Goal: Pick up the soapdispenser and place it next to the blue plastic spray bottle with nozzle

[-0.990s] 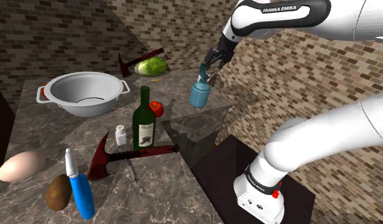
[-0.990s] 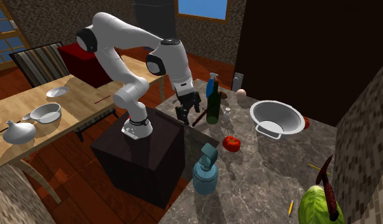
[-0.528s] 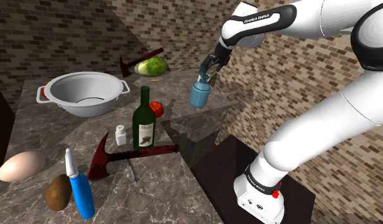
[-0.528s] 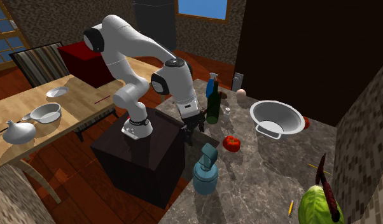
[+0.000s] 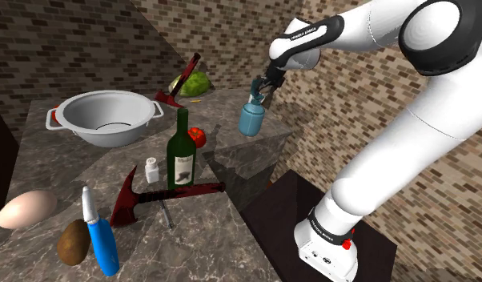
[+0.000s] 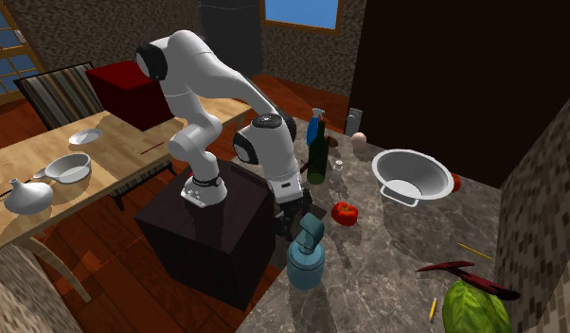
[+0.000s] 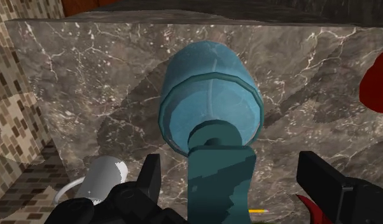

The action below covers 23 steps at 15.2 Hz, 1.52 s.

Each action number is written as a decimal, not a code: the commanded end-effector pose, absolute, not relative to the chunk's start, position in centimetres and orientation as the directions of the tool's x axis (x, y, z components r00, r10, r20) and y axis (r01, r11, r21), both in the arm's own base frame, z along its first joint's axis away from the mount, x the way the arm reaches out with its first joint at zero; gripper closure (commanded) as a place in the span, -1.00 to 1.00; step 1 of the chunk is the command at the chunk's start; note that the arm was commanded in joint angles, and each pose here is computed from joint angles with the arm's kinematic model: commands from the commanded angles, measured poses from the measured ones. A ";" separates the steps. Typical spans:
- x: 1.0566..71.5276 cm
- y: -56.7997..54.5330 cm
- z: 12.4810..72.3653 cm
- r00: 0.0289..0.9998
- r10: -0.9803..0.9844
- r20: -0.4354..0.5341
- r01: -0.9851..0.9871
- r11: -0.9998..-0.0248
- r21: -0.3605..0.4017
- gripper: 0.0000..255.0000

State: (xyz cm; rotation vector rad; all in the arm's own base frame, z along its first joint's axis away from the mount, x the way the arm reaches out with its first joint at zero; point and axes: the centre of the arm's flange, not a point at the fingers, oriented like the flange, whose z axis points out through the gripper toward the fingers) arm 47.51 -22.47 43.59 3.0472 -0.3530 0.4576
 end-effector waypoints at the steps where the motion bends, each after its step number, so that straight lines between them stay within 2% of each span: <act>1: 47.8 -22.6 42.7 0.930 -0.218 0.295 -0.230 -0.973 0.006 -1.00; 11: 48.2 -22.7 41.4 0.930 -0.218 0.295 -0.230 -0.973 0.006 -1.00; 12: 48.2 -22.7 41.4 0.930 -0.218 0.295 -0.230 -0.973 0.006 1.00; 23: 48.2 -22.7 42.4 0.930 -0.218 0.295 -0.230 -0.973 0.006 1.00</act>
